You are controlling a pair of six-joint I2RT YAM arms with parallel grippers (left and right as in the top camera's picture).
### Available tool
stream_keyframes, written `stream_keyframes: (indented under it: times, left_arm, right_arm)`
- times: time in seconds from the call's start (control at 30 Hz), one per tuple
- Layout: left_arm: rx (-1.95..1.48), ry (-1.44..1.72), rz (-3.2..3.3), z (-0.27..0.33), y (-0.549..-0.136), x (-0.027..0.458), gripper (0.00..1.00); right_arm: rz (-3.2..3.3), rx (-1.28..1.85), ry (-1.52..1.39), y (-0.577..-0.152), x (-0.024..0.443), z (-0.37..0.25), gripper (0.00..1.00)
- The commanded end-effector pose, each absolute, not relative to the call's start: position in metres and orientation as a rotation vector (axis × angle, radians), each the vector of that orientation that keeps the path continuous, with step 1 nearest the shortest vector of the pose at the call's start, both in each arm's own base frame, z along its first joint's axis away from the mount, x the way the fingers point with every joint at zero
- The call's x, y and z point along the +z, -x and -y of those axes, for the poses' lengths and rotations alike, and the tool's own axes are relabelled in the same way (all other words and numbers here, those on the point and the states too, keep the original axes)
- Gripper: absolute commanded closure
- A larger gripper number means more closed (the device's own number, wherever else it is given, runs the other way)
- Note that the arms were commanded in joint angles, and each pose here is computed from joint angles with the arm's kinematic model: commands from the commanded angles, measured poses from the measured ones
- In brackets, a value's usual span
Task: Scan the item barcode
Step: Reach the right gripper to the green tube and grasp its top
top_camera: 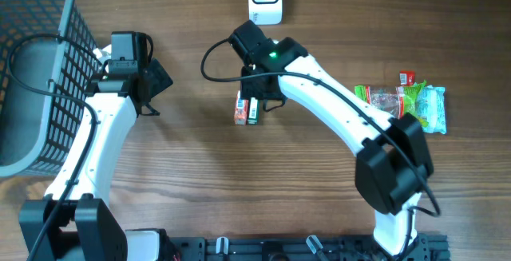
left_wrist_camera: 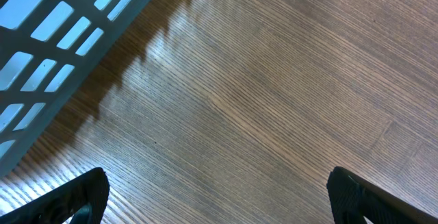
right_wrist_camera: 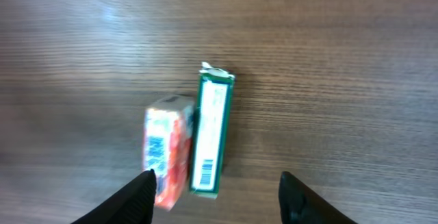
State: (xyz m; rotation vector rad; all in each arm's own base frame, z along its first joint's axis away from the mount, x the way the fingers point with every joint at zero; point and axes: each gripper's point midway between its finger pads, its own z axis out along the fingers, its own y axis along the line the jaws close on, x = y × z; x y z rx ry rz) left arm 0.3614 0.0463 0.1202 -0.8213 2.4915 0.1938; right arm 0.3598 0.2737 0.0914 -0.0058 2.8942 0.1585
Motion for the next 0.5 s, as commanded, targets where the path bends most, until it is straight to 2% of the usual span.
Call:
stream_keyframes:
  times: [0.0, 0.33, 0.47]
  left_arm:
    - [0.216, 0.818, -2.490, -0.050, -0.362, 0.120, 0.00]
    - [0.216, 0.818, -2.490, -0.050, -0.362, 0.120, 0.00]
    - [0.216, 0.818, -2.490, -0.050, -0.362, 0.120, 0.00]
  right_arm:
    - [-2.918, 0.096, -0.086, -0.367, 0.066, -0.266, 0.47]
    - [-2.955, 0.160, -0.136, -0.364, 0.035, -0.271, 0.54]
    - [-2.970, 0.192, -0.151, -0.359, 0.026, -0.272, 0.54]
